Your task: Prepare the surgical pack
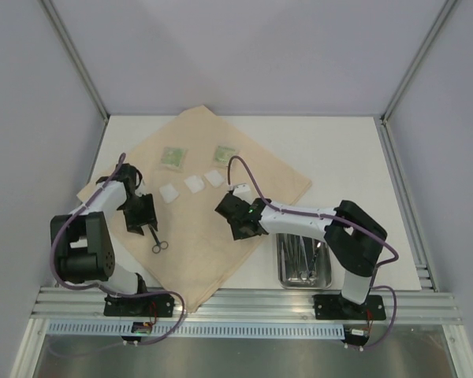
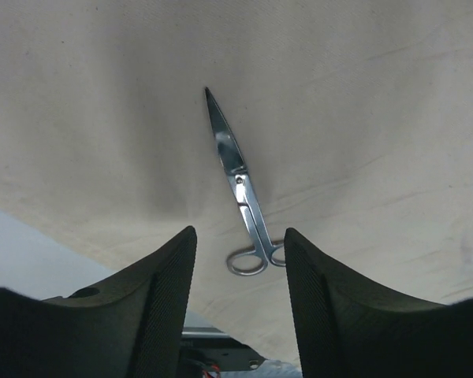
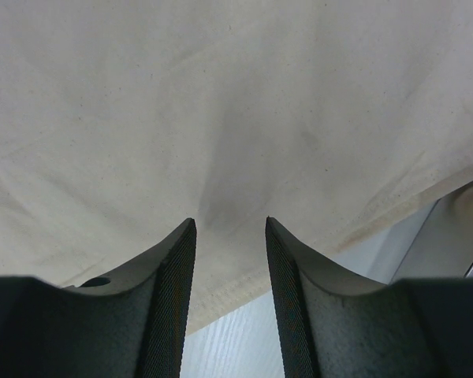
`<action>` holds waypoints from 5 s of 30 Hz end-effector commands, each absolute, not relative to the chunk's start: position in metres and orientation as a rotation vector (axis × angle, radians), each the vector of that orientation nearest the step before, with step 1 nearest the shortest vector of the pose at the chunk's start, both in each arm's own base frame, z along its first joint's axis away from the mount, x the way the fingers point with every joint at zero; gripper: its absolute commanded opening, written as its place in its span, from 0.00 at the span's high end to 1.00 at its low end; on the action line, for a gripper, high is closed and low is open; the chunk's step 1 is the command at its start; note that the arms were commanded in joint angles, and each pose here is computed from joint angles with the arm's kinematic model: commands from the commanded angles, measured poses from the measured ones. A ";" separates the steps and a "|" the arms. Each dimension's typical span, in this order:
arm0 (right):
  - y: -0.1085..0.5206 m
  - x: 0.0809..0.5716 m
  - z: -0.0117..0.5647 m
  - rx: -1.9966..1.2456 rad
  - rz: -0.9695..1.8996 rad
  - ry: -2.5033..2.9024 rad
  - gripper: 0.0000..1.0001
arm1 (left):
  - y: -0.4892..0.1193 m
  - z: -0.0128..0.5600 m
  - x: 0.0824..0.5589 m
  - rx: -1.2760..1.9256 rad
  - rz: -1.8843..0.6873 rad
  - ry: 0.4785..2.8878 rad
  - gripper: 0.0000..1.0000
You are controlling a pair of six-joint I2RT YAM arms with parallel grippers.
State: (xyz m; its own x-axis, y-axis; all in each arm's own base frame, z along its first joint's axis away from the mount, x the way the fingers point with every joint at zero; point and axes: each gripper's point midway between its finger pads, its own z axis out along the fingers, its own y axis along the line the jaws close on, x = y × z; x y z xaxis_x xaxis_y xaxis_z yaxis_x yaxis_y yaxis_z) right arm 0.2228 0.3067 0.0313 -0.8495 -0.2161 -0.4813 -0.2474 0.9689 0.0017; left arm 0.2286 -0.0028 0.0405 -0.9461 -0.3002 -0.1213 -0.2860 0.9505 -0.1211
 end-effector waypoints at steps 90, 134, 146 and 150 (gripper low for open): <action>0.586 0.251 0.176 -0.639 1.347 2.070 0.72 | -0.031 0.174 0.268 -0.273 -0.377 2.519 1.00; 0.325 0.212 0.111 -0.495 1.076 2.633 1.00 | -0.018 0.183 0.268 0.114 -0.237 2.453 0.00; 0.159 0.137 0.074 0.202 0.802 2.924 0.99 | -0.040 0.168 0.257 0.190 -0.396 2.434 0.00; 0.138 0.120 0.066 0.240 0.640 3.012 0.99 | -0.043 0.168 0.256 0.211 -0.409 2.420 0.00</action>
